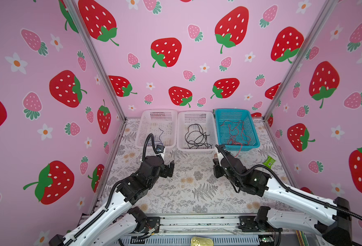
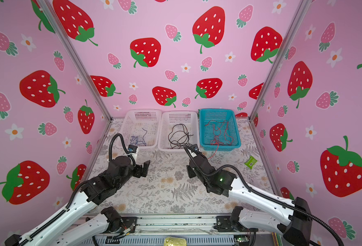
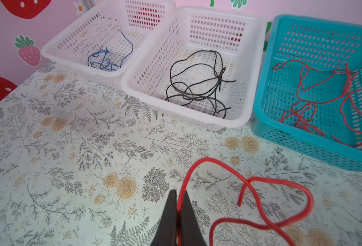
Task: Untangle and sort cables by color
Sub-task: Pick up the cable from the center of the table, then place the cable in the container.
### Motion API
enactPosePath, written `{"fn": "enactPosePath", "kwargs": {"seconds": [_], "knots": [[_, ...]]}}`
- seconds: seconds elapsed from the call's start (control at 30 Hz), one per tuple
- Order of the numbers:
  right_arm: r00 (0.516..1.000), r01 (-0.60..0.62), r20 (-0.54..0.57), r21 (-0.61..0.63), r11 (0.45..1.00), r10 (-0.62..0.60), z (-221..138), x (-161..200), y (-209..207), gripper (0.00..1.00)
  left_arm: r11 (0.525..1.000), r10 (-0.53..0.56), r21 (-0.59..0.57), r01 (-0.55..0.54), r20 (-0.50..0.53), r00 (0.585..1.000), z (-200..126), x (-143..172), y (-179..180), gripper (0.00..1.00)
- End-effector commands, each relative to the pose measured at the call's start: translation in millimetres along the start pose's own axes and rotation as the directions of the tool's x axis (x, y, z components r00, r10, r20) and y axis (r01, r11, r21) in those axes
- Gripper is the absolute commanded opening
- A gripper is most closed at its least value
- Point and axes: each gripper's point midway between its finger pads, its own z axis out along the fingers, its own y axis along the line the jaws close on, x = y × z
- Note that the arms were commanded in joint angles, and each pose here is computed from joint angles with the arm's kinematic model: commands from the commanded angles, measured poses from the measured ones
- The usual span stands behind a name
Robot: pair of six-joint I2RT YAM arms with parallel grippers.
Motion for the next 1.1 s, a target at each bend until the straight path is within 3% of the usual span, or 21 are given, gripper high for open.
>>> {"fn": "enactPosePath", "kwargs": {"seconds": [0.0,0.5,0.83,1.07], "knots": [[0.999,0.025,0.04,0.079,0.997,-0.029,-12,-20,-19,0.0,1.0,0.0,-0.005,0.0,0.01,1.0,1,-1,1,0.99],[0.988,-0.05,0.149,0.101,0.994,0.035,-23,-94,-60,0.0,1.0,-0.002,-0.002,0.002,0.011,1.0,1,-1,1,0.99],[0.977,-0.147,0.172,0.127,0.981,0.124,0,-131,-114,0.0,1.0,-0.001,0.001,0.001,0.009,1.0,1,-1,0,0.99],[0.958,-0.256,0.159,0.105,0.961,0.238,33,-137,-150,0.0,1.0,-0.002,0.004,0.002,0.013,1.0,0,-1,0,0.99]]}}
